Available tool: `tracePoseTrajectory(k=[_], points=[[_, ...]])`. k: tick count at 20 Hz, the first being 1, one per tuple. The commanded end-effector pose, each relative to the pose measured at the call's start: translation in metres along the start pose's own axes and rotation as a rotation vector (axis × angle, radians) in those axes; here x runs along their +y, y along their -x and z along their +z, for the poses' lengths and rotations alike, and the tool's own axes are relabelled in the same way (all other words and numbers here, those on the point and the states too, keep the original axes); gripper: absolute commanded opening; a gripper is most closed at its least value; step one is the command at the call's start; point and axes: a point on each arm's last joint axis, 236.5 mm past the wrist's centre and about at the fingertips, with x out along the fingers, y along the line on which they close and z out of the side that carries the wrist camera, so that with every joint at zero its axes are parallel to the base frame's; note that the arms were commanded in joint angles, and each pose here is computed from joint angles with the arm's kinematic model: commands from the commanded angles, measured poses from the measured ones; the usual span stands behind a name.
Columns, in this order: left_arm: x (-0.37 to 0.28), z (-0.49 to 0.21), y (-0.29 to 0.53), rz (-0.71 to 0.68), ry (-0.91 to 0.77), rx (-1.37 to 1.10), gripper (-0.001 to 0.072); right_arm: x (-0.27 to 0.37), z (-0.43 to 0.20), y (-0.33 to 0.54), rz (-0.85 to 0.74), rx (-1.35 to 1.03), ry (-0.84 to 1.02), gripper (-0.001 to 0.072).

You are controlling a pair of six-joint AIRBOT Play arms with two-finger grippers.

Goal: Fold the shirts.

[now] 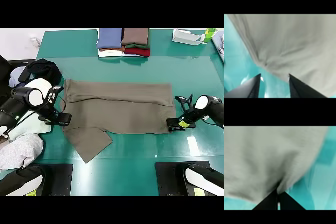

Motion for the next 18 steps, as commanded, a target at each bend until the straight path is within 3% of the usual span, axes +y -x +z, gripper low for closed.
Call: tracePoseTrajectory(k=[1,7,14,15,16,17,18], points=[[-0.005,-0.029,-0.007,-0.038,0.035,0.038,0.0446,0.007,0.004,0.013,0.002,-0.064,0.027,0.0016],[-0.030,-0.064,-0.058,-0.195,0.147,0.081,0.0447,0.009,0.006,0.017,0.006,-0.087,0.028,0.0016],[-0.029,-0.047,-0.073,-0.208,0.180,-0.010,0.0442,0.009,0.002,0.017,0.006,-0.071,0.028,0.0016],[-0.029,-0.045,-0.073,-0.209,0.181,-0.019,0.0348,0.009,0.002,0.017,0.006,-0.068,0.029,0.0016],[-0.029,-0.043,-0.072,-0.210,0.172,-0.024,0.0156,0.008,0.000,0.017,0.006,-0.063,0.029,0.0016],[-0.031,-0.041,-0.068,-0.213,0.148,-0.031,0.0023,0.009,0.000,0.018,0.006,-0.060,0.029,0.0016],[-0.032,-0.039,-0.061,-0.212,0.124,-0.032,0.0021,0.009,-0.002,0.020,0.004,-0.048,0.033,0.0016]])
